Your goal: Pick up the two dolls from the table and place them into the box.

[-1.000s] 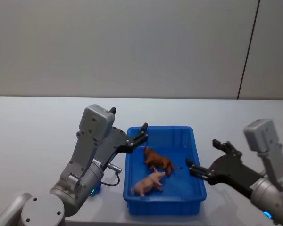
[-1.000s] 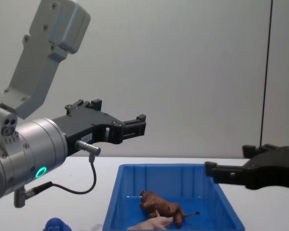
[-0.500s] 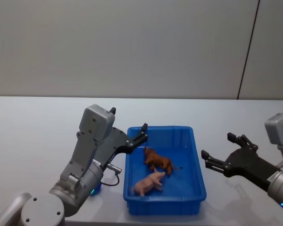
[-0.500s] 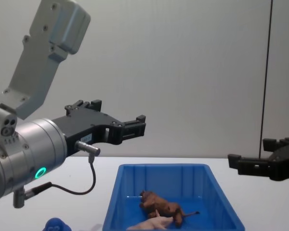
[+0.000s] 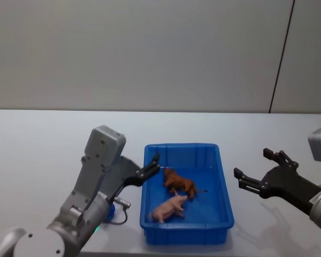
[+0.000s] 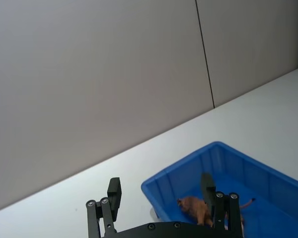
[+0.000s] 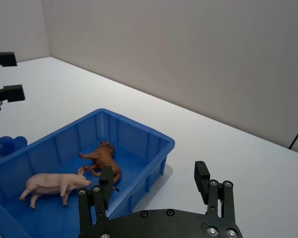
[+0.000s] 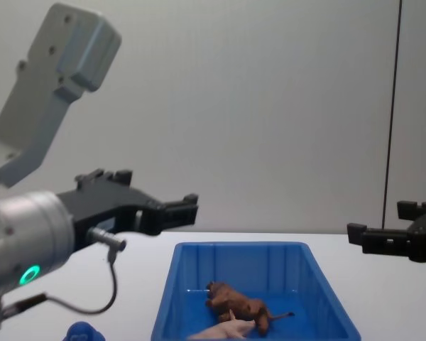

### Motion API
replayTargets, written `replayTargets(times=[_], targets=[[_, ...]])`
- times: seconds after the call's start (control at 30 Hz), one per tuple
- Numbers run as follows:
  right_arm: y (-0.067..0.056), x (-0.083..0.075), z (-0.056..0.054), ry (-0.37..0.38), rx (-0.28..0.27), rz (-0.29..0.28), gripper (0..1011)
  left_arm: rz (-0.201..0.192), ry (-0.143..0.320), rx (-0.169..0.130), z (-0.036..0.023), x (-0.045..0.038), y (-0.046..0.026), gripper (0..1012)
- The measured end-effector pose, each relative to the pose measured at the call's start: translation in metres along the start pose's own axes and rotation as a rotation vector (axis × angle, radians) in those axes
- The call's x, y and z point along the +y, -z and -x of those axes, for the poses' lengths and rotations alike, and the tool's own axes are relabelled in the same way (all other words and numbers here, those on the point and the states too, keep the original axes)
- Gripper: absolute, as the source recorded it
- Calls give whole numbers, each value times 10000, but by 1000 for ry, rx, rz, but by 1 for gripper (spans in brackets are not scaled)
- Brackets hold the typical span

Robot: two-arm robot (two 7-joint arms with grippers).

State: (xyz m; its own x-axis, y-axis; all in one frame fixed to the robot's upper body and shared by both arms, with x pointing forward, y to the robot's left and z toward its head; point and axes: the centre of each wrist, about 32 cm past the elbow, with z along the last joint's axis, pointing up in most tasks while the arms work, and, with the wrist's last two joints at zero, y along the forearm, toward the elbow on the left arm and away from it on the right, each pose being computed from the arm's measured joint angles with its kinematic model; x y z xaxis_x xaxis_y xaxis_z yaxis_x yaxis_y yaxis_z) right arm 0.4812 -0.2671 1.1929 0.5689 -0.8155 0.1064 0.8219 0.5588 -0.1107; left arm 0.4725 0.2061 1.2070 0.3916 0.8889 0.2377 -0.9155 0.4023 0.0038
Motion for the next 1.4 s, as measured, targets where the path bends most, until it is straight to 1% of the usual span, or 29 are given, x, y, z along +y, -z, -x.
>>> replayTargets(times=[0.1, 0.17, 0.23, 0.3, 0.4, 0.43, 0.53, 0.6, 0.67, 0.7, 0.77, 0.8, 0.93, 0.97, 1.07, 1.13, 1.17, 1.27, 1.37, 1.4], targets=[[2, -3, -11, 0, 0, -1, 1001, -17, -7, 10, 3, 57, 16, 1001], [2, -4, -16, 0, 0, -1, 1001, -43, -19, 28, 0, 135, 46, 1001], [3, -5, -23, 0, 0, -1, 1001, -48, -23, 32, -2, 149, 52, 1001], [4, -7, -28, 0, -1, -2, 1001, -71, -33, 47, -13, 216, 90, 1001], [4, -7, -32, 0, -1, -2, 1001, -86, -39, 55, -27, 256, 119, 1001], [5, -8, -34, 1, -1, -2, 1001, -95, -42, 62, -36, 278, 141, 1001], [5, -9, -37, 1, -1, -2, 1001, -108, -45, 72, -50, 305, 174, 1001], [6, -9, -39, 1, -1, -2, 1001, -125, -49, 83, -72, 325, 222, 1001], [5, -10, -40, 1, -1, -2, 1001, -134, -51, 89, -88, 333, 251, 1001], [5, -10, -41, 1, -1, -2, 1001, -150, -47, 100, -116, 339, 301, 1001], [5, -11, -43, 1, -1, -3, 1001, -153, -45, 102, -123, 340, 312, 1001], [5, -11, -44, 1, -1, -3, 1001, -164, -43, 107, -144, 341, 347, 1001], [5, -12, -47, 1, -1, -3, 1001, -191, -32, 116, -202, 327, 417, 1001], [5, -12, -48, 1, -1, -3, 1001, -203, -25, 120, -228, 317, 445, 1001], [5, -12, -49, 1, -1, -3, 1001, -219, -18, 123, -262, 302, 479, 1001], [5, -12, -50, 1, -1, -3, 1001, -241, -8, 127, -310, 281, 525, 1001], [5, -12, -50, 1, -1, -3, 1001, -241, -8, 127, -310, 281, 525, 1001], [5, -12, -50, 1, -1, -3, 1001, -265, 2, 132, -364, 260, 576, 1001], [5, -12, -50, 1, -1, -3, 1001, -280, 7, 134, -398, 246, 602, 1001], [5, -12, -50, 1, -1, -3, 1001, -290, 12, 136, -419, 238, 616, 1001]])
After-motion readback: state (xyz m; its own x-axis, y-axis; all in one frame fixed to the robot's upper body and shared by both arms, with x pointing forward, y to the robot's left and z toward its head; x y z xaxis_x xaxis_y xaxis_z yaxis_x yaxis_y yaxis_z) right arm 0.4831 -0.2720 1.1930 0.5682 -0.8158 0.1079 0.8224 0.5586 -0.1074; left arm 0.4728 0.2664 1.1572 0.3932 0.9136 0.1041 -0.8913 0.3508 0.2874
